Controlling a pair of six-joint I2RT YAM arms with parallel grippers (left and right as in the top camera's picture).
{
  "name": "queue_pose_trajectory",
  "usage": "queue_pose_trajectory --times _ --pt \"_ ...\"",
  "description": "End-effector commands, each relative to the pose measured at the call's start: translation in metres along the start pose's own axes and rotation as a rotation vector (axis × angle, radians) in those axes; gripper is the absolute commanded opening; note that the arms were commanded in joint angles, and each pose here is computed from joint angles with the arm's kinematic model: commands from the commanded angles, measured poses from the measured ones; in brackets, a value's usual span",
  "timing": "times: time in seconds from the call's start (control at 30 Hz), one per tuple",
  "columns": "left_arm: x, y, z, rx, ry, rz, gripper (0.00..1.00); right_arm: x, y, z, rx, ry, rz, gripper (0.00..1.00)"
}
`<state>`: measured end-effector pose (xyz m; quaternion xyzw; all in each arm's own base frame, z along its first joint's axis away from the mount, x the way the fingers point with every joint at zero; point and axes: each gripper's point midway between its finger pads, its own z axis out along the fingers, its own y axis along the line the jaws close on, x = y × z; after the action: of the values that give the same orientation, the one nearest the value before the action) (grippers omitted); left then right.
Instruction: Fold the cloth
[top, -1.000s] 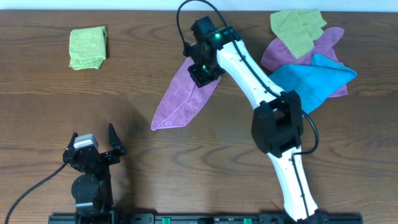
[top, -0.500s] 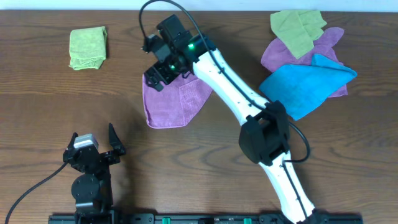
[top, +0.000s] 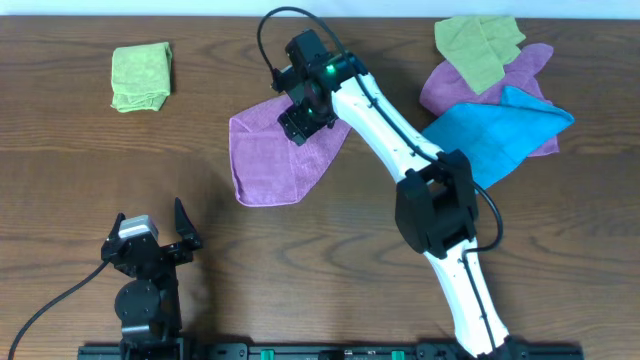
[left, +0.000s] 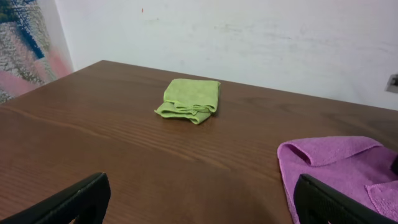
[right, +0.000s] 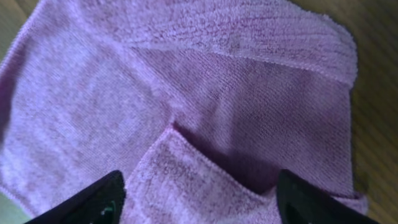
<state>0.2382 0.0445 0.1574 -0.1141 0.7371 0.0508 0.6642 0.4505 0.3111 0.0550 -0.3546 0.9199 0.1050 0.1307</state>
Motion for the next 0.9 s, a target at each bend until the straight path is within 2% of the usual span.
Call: queue_pose_trajectory --times 0.0,0.2,0.27,0.37,0.47,0.53,0.57,0.7,0.87 --pt "0.019 0.004 0.003 -0.017 0.042 0.012 0.95 0.007 0.0 0.009 0.005 0.016 -0.045 0.74" --pt "0.019 0.004 0.003 -0.017 0.042 0.012 0.95 0.023 -0.001 0.028 -0.001 0.052 -0.044 0.73" --pt "0.019 0.004 0.003 -0.017 0.042 0.012 0.95 0.026 -0.001 0.03 -0.002 0.062 -0.045 0.68" --pt "0.019 0.004 0.003 -0.018 0.042 0.012 0.96 0.028 0.0 0.03 -0.004 0.07 -0.043 0.36" --pt "0.019 0.004 0.003 -0.018 0.042 0.012 0.95 0.033 0.0 0.03 -0.007 0.093 -0.04 0.2" --pt "0.019 0.004 0.003 -0.018 0.042 0.012 0.96 0.039 0.001 0.029 -0.011 0.114 -0.036 0.04" --pt "0.019 0.004 0.003 -0.017 0.042 0.012 0.95 0.042 0.002 0.029 -0.014 0.128 -0.033 0.01" --pt "0.019 0.004 0.003 -0.017 0.042 0.012 0.95 0.052 0.002 0.013 -0.007 0.192 0.031 0.01" --pt "0.019 0.004 0.003 -0.017 0.042 0.012 0.95 0.052 0.01 -0.043 -0.009 0.235 0.053 0.01"
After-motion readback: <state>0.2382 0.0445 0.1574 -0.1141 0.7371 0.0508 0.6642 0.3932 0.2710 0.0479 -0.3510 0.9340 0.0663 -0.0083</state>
